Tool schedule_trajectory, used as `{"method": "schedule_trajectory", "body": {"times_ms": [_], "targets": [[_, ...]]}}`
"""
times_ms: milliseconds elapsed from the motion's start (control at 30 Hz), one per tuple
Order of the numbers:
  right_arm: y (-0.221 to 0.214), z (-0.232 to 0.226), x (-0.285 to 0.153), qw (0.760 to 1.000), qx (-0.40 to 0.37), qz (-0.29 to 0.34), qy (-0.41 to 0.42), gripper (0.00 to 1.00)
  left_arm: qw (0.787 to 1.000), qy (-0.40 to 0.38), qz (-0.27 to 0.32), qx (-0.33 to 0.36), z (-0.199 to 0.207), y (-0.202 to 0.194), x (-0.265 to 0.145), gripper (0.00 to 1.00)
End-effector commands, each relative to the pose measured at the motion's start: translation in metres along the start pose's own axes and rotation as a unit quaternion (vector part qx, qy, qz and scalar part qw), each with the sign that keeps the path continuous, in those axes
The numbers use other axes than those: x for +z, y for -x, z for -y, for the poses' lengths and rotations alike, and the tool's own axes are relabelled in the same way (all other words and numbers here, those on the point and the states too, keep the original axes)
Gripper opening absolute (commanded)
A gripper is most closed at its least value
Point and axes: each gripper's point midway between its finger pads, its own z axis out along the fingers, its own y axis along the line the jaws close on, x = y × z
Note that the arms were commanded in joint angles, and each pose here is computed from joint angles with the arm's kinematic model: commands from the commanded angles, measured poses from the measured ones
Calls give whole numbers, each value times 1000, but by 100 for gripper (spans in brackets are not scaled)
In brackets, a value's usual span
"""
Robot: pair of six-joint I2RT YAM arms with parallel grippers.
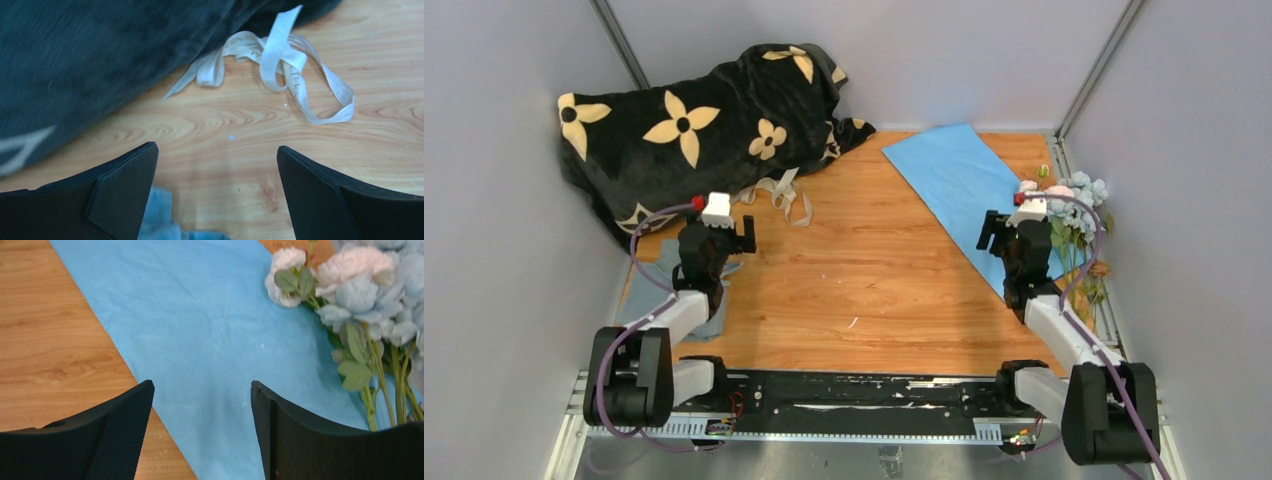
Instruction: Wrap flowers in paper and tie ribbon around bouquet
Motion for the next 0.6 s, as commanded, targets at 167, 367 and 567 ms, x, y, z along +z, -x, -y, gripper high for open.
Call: {"method": "schedule_trajectory", "body": {"times_ms": [167,367,567], "targets": [[6,-60,43,958,-103,-227,141,71,894,-367,-208,149,84,-21,-24,100],[-37,-90,58,877,-265,-370,155,82,863,-389,-225,228,74,-11,-57,100],[-57,-120,87,828,-404,-372,112,78,863,-382,-229,237,70,7,-77,100]]}}
